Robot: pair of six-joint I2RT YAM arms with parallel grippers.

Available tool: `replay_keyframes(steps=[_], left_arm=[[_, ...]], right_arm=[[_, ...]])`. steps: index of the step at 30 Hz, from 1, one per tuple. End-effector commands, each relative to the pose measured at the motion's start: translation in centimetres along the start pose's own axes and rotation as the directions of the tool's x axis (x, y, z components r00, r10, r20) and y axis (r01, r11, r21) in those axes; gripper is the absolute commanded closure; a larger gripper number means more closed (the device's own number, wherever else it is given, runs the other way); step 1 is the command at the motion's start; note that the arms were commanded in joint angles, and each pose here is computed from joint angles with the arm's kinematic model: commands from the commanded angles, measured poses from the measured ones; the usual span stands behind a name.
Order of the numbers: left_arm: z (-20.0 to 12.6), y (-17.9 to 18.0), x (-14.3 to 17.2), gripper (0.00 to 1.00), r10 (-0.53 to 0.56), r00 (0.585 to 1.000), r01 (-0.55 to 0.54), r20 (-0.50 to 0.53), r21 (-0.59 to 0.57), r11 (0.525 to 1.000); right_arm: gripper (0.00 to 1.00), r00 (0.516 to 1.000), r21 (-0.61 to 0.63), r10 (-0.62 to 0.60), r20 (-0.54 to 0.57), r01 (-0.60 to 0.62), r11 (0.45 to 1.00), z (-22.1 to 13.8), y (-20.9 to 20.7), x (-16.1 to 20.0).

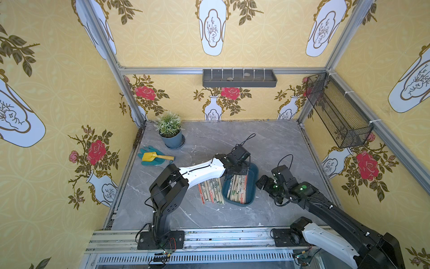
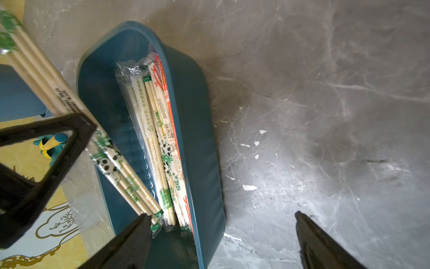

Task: Take the paired disposable chopsticks out of the storage box
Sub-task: Adjust the paired disposable chopsticks in the storage box, then pick up the paired disposable chopsticks from the storage box.

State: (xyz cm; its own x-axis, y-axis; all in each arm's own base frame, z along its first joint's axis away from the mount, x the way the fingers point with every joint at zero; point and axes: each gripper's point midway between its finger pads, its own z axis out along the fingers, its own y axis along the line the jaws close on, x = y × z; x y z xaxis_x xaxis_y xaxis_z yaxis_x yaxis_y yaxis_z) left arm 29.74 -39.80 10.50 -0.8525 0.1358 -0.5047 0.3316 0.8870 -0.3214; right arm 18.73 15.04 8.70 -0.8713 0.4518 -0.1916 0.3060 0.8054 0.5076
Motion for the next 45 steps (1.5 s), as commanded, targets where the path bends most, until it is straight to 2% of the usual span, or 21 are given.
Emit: replay_keyframes(steps=[1,3,5,6,9,15,27,29,31,34,37,45], left_arm=[[0.2,-0.6,0.0,0.94,0.033,0.999,-0.032,-0.007,0.038,0.999],[0.6,-1.4,0.3,0.81,0.033,0.999,-0.031,-0.019,0.083,0.996],[1.1,-1.2,0.7,0.67,0.027,0.999,-0.025,-0.028,0.079,0.997],[1.3,-1.0,0.8,0.63,0.023,0.999,-0.021,-0.032,0.07,0.997],[1.6,-0.2,1.2,0.62,0.021,0.999,-0.019,-0.039,0.038,0.999],[2.1,1.2,1.9,0.65,0.028,0.998,-0.03,-0.055,-0.025,0.999],[4.3,1.9,3.2,0.67,0.033,0.994,-0.039,-0.105,-0.055,0.998],[4.5,1.8,3.2,0.71,0.033,0.994,-0.039,-0.105,-0.055,0.998],[4.5,1.6,3.1,0.81,0.033,0.994,-0.038,-0.102,-0.045,0.998],[3.9,1.5,2.7,0.94,0.035,0.995,-0.039,-0.092,-0.042,0.998],[2.7,1.3,2.0,0.99,0.033,0.997,-0.035,-0.065,-0.04,0.999],[-2.5,3.0,-0.7,1.0,0.002,0.998,0.003,0.056,-0.092,0.996]], right_arm=[[0.03,1.0,-0.002,-0.01,0.005,0.01,1.0,0.0,0.3,-0.2],[0.03,1.0,-0.008,-0.01,0.006,0.01,1.0,0.0,0.4,-0.2],[0.02,1.0,-0.008,-0.011,0.006,0.011,1.0,0.0,0.4,-0.2],[0.03,1.0,-0.006,-0.012,0.005,0.012,1.0,0.0,0.4,-0.2],[0.03,1.0,-0.005,-0.01,0.005,0.01,1.0,0.0,0.3,-0.2],[0.03,1.0,-0.008,-0.013,-0.001,0.013,1.0,0.2,0.4,-0.1],[0.03,1.0,-0.006,-0.021,-0.003,0.021,1.0,0.3,0.6,-0.2],[0.02,1.0,-0.009,-0.021,-0.002,0.021,1.0,0.2,0.6,-0.2],[0.02,1.0,-0.006,-0.022,-0.001,0.022,1.0,0.2,0.6,-0.3],[0.03,1.0,-0.014,-0.02,-0.002,0.02,1.0,0.1,0.7,-0.3],[0.03,1.0,-0.018,-0.027,0.001,0.027,0.999,-0.1,1.0,-0.4],[0.03,0.992,-0.057,-0.128,0.01,0.129,0.99,-0.6,3.8,-0.2]])
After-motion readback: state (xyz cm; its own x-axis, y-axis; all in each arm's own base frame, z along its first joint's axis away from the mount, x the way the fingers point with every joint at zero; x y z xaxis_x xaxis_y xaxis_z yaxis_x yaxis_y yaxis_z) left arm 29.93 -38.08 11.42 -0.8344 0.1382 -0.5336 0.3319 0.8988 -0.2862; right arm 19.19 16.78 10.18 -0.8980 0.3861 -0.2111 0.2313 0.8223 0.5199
